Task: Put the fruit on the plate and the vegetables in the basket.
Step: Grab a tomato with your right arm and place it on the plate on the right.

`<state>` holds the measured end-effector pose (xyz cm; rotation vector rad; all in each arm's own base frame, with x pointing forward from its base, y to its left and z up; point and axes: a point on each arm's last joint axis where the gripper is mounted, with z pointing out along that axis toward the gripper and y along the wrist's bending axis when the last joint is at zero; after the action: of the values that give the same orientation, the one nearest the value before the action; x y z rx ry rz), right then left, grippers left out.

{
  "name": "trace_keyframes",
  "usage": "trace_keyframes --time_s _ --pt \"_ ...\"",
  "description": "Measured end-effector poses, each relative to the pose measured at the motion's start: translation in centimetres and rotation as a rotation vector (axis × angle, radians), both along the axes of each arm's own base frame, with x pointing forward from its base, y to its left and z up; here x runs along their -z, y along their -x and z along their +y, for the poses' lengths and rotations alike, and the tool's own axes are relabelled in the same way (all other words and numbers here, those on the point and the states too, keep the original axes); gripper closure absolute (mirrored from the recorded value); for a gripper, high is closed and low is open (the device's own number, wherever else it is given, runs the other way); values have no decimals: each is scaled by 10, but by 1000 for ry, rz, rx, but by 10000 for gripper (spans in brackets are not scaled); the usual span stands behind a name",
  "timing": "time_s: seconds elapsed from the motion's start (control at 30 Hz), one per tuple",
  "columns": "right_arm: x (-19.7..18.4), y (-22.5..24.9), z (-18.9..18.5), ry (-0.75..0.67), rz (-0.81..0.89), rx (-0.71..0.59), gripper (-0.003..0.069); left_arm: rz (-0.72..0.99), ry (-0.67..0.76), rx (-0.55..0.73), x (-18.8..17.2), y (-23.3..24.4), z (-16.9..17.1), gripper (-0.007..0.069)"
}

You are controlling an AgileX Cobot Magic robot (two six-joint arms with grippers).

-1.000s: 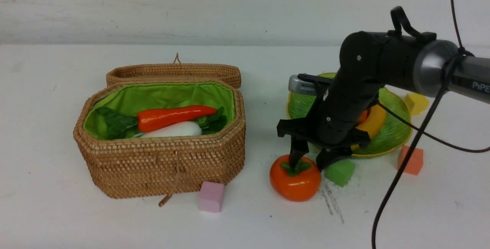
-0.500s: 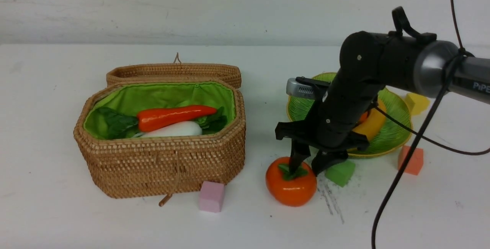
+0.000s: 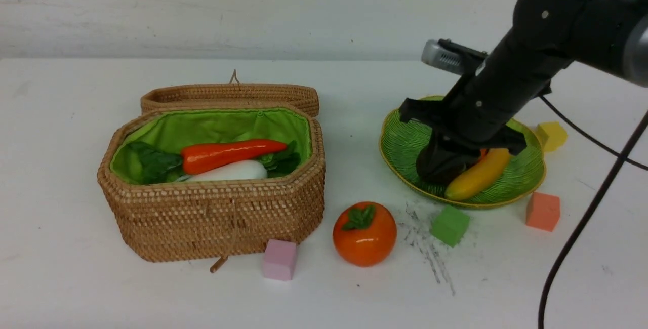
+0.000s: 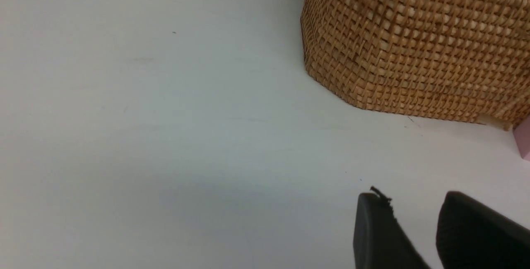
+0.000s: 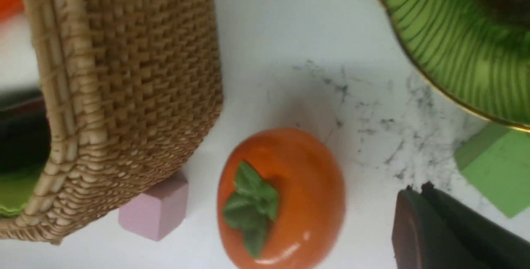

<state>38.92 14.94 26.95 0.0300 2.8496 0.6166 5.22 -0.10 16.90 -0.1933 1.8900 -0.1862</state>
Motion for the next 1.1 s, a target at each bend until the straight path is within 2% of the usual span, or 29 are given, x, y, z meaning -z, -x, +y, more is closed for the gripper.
trace_keyframes --time_s 0.13,0.2,0.23,0.27,0.33,0.37,0.4,0.43,0.47,0.57,0.63,0.77,0.8,0.9,1.1 --pt "2 10 13 23 30 -104 591 0 0 0 0 0 0 408" --pt "6 15 24 25 50 -147 499 0 0 0 0 0 0 408" --pt "9 16 29 25 65 -160 477 0 0 0 0 0 0 408" --pt "14 18 34 19 90 -169 393 0 0 0 0 0 0 408" --pt "26 17 40 -3 142 -168 270 0 0 0 0 0 0 408" --pt "27 17 40 -5 148 -168 256 0 0 0 0 0 0 408" --pt "36 16 43 -20 183 -167 146 0 0 0 0 0 0 408" --pt "42 14 45 -32 202 -170 72 0 0 0 0 0 0 408" --pt "49 13 47 -44 218 -172 30 0 0 0 0 0 0 407" --pt "60 10 50 -56 238 -173 -12 0 0 0 0 0 0 407" --pt "71 7 51 -56 257 -170 -6 0 0 0 0 0 0 404" --pt "83 5 55 -85 294 -155 65 0 0 0 0 0 0 403" --pt "84 5 55 -89 294 -155 113 0 0 0 0 0 0 403" --pt "83 5 55 -93 290 -152 197 0 0 0 0 0 0 400" --pt "82 5 55 -95 291 -155 193 2 0 0 1 0 0 395"
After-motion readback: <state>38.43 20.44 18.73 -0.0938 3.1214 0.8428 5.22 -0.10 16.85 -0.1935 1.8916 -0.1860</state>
